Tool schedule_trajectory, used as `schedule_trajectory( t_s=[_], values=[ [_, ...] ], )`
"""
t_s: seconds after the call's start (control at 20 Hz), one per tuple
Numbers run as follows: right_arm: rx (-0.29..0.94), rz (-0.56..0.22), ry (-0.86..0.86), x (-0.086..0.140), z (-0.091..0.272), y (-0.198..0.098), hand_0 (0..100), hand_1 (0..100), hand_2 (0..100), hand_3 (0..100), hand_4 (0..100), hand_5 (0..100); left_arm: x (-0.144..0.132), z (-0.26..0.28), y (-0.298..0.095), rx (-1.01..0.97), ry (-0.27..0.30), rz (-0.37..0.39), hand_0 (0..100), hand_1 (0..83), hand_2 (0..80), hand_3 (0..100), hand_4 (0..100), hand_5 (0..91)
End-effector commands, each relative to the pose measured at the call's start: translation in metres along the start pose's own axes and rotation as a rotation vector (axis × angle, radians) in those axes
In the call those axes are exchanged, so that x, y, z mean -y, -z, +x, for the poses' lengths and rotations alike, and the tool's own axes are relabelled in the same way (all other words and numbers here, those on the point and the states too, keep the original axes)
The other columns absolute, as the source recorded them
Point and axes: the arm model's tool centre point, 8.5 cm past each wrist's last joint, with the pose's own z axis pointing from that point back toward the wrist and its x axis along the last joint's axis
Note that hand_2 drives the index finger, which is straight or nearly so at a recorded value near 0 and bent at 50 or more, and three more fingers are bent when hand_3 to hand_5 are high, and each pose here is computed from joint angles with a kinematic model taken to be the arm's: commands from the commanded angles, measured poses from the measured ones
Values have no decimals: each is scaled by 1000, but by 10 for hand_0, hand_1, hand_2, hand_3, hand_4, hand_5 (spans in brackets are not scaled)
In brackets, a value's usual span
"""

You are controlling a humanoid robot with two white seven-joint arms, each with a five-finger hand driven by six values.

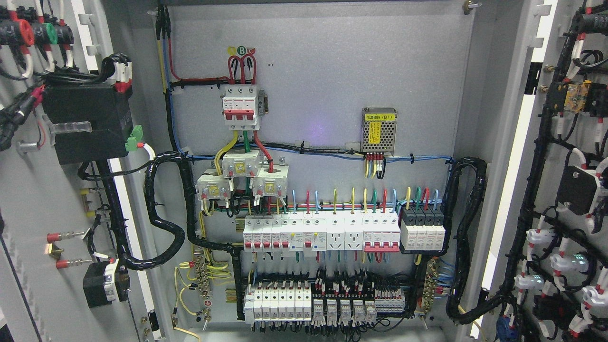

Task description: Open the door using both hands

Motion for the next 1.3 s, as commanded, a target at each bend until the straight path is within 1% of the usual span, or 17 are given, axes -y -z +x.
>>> schedule_trajectory(
  t_s=[0.0,0.1,0.2,0.35,0.5,0.65,0.85,0.95,1.15,1.25],
  values=[
    [-35,-143,-82,47,2,-45,0,0,0,0,0,0,50,151,-62,490,252,-126,0,0,0,0,43,0],
    [-31,-139,-115,53,4,-58,0,0,0,0,0,0,55,158,-75,530,263,-133,0,0,0,0,43,0],
    [-11,-143,-150,63,10,-66,0,0,0,0,0,0,59,168,-85,573,280,-139,0,0,0,0,43,0],
    [-6,-171,-179,74,15,-80,0,0,0,0,0,0,64,179,-100,641,345,-170,0,0,0,0,43,0],
    [61,-182,-226,79,27,-92,0,0,0,0,0,0,65,191,-113,740,388,-172,0,0,0,0,43,0],
    [100,-192,-248,79,31,-105,0,0,0,0,0,0,66,200,-121,823,407,-173,0,0,0,0,45,0],
    [116,-185,-269,75,36,-121,0,0,0,0,0,0,68,219,-141,971,437,-174,0,0,0,0,45,0],
    [111,-186,-273,73,39,-129,0,0,0,0,0,0,64,227,-150,1043,452,-160,0,0,0,0,43,0],
    [138,-189,-276,65,52,-135,0,0,0,0,0,0,61,246,-167,1169,481,-138,0,0,0,0,43,0],
    [183,-188,-297,66,60,-134,0,0,0,0,0,0,59,253,-173,1218,495,-128,0,0,0,0,43,0]
  ],
)
